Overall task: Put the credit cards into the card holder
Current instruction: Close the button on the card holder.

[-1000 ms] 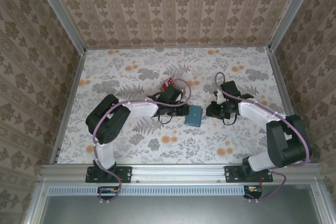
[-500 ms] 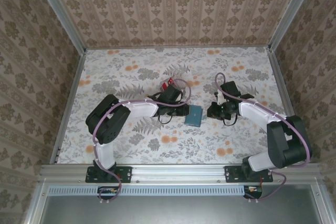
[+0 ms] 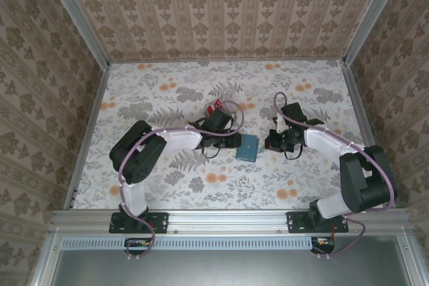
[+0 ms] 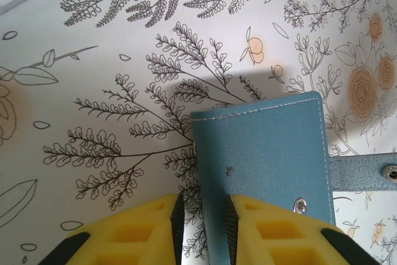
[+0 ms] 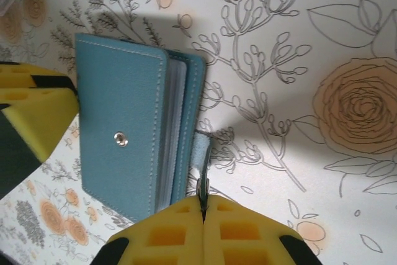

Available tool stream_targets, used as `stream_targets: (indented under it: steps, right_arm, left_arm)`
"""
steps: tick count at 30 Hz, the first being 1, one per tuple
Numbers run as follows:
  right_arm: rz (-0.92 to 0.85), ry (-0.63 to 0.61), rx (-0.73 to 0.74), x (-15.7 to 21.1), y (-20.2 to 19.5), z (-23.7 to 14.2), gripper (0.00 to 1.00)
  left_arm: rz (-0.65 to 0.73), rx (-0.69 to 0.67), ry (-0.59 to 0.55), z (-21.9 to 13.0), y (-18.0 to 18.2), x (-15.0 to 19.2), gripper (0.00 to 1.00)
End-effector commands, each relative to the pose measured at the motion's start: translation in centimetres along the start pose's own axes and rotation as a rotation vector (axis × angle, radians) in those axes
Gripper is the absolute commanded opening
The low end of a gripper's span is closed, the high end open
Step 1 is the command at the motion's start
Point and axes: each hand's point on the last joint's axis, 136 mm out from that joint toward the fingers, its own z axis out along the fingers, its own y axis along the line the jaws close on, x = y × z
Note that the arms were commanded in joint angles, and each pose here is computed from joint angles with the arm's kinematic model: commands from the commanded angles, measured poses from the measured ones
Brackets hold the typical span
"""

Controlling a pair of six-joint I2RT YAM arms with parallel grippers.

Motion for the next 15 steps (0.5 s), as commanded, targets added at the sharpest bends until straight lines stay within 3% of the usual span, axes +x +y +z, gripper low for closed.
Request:
stream_targets:
  steps: [1,15]
  right_arm:
    - [-0.045,-0.015,-0.071,-0.9,2.5,-0.9,0.00]
    - [-0.124,0.086,-0.077,-0.3,5.2,2.1,0.00]
  left_arm:
    - [-0.016,0.014,-0.005,0.2,0.0,-0.4,0.26]
    - [-0.024,0.032,-0.001,0.6,-0.2,-0.1,0.25]
